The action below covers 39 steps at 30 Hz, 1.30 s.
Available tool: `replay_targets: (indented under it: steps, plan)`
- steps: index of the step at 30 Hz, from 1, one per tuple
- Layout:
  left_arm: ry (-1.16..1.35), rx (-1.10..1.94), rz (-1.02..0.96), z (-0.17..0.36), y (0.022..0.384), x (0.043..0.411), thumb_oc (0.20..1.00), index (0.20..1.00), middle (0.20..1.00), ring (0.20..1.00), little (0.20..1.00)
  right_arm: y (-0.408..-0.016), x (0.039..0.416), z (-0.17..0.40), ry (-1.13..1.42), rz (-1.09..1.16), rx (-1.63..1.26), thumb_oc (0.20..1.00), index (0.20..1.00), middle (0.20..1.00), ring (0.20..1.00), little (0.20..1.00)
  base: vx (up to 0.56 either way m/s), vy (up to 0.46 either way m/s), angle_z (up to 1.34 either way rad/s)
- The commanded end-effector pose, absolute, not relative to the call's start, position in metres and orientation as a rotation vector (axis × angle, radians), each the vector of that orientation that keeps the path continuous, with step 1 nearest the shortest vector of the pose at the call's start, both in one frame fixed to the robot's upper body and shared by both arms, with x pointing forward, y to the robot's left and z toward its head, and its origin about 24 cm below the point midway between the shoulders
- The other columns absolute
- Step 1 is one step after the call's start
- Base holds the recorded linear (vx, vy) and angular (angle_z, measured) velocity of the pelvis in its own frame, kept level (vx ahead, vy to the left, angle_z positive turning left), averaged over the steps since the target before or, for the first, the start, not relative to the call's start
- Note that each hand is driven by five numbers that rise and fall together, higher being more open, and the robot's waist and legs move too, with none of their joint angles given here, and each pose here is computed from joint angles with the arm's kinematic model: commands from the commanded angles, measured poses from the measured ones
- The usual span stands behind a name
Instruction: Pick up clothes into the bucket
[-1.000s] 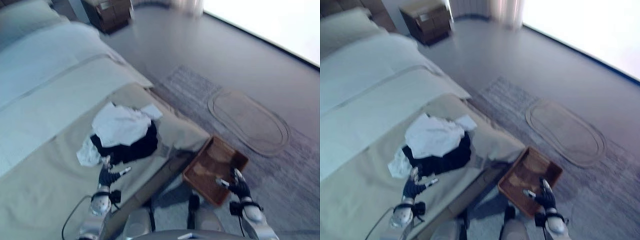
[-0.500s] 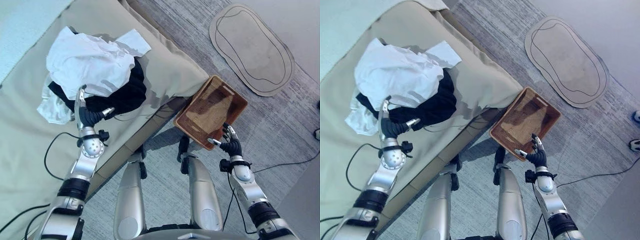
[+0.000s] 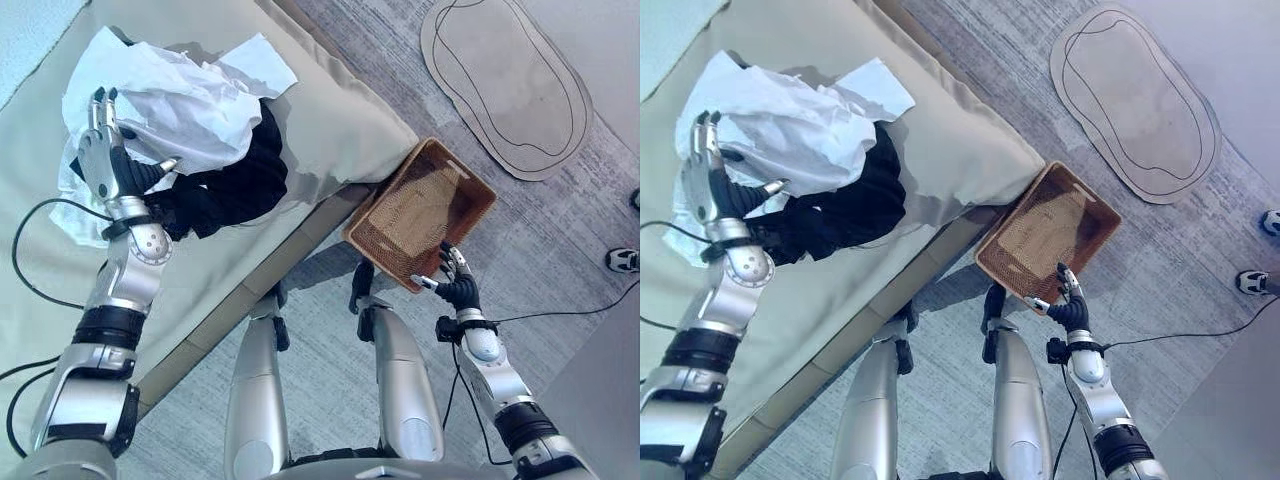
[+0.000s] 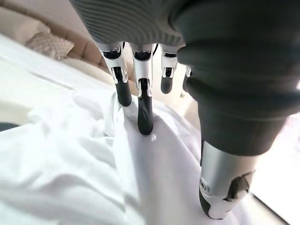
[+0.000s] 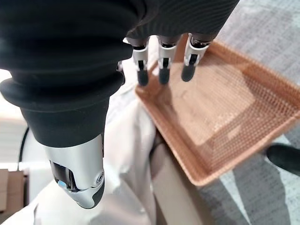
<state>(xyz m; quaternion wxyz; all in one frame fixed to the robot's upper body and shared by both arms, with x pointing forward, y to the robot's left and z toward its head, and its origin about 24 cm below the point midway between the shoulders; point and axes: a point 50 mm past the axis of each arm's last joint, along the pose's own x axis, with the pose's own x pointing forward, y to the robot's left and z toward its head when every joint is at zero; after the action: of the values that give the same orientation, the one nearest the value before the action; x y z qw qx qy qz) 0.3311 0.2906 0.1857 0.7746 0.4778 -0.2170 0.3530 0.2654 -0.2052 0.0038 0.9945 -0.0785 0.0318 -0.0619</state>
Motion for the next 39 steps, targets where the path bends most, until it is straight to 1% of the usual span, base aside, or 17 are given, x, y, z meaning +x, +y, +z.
replay_targets:
  steps: [1,2,7,9,10,13,14,15,16,17,18,29,34,39]
  plan:
    - [-0.436,1.177,0.812,0.185,0.305,0.329,1.000,1.000,1.000,1.000,1.000,-0.204,0.256,0.007,0.017,-0.083,-0.154,1.000,1.000,1.000,1.000,1.000,-0.01,0.027,-0.05]
    - [-0.368,1.226,0.823,0.180,0.314,0.331,1.000,1.000,1.000,1.000,1.000,-0.204,0.257,0.009,0.010,-0.071,-0.159,1.000,1.000,1.000,1.000,1.000,-0.01,0.010,-0.07]
    - [-0.289,1.317,0.815,0.184,0.328,0.338,1.000,1.000,1.000,1.000,1.000,-0.205,0.259,0.013,-0.007,-0.050,-0.160,1.000,1.000,1.000,1.000,1.000,-0.01,0.019,-0.14]
    - [-0.286,1.347,0.802,0.186,0.328,0.339,1.000,1.000,1.000,1.000,1.000,-0.206,0.259,0.014,-0.012,-0.048,-0.162,1.000,1.000,1.000,1.000,1.000,0.00,0.006,-0.02]
    - [-0.249,1.396,0.753,0.183,0.329,0.341,1.000,1.000,1.000,1.000,1.000,-0.206,0.261,0.016,-0.018,-0.044,-0.167,1.000,1.000,1.000,1.000,1.000,0.00,0.000,0.00]
    - [-0.231,1.459,0.709,0.181,0.328,0.344,1.000,1.000,1.000,1.000,1.000,-0.207,0.262,0.016,-0.016,-0.045,-0.171,1.000,1.000,1.000,1.000,1.000,0.00,0.013,-0.03]
    - [-0.191,1.522,0.642,0.175,0.326,0.346,1.000,1.000,1.000,1.000,1.000,-0.208,0.263,0.016,-0.013,-0.048,-0.179,1.000,1.000,1.000,1.000,1.000,0.01,0.018,-0.04]
    - [-0.192,1.523,0.642,0.175,0.326,0.347,1.000,1.000,1.000,1.000,1.000,-0.208,0.263,0.016,-0.013,-0.048,-0.178,1.000,1.000,1.000,1.000,1.000,0.00,0.000,0.00]
    - [-0.181,1.528,0.628,0.172,0.324,0.347,0.875,0.875,0.875,0.875,0.875,-0.208,0.263,0.016,-0.012,-0.045,-0.179,1.000,1.000,1.000,1.000,1.000,0.00,0.000,0.00]
    - [-0.177,1.536,0.609,0.171,0.322,0.348,0.442,0.442,0.442,0.442,0.442,-0.208,0.264,0.017,-0.013,-0.046,-0.179,1.000,1.000,1.000,1.000,1.000,0.01,0.034,-0.01]
    - [-0.181,1.531,0.593,0.168,0.319,0.349,0.200,0.200,0.200,0.200,0.200,-0.207,0.263,0.016,-0.010,-0.043,-0.178,1.000,1.000,1.000,1.000,1.000,0.00,0.000,0.00]
    - [-0.167,1.487,0.522,0.141,0.313,0.338,0.200,0.200,0.200,0.200,0.200,-0.208,0.258,0.008,0.023,-0.035,-0.186,1.000,1.000,1.000,1.000,1.000,0.00,0.003,0.00]
    - [-0.191,1.433,0.476,0.121,0.307,0.320,0.200,0.200,0.200,0.200,0.200,-0.209,0.253,0.000,0.062,-0.041,-0.192,1.000,1.000,1.000,1.000,1.000,0.05,-0.015,-0.06]
    - [-0.229,1.378,0.428,0.116,0.300,0.307,0.200,0.200,0.200,0.200,0.200,-0.215,0.249,-0.006,0.101,-0.050,-0.208,1.000,1.000,1.000,1.000,1.000,0.04,-0.031,0.04]
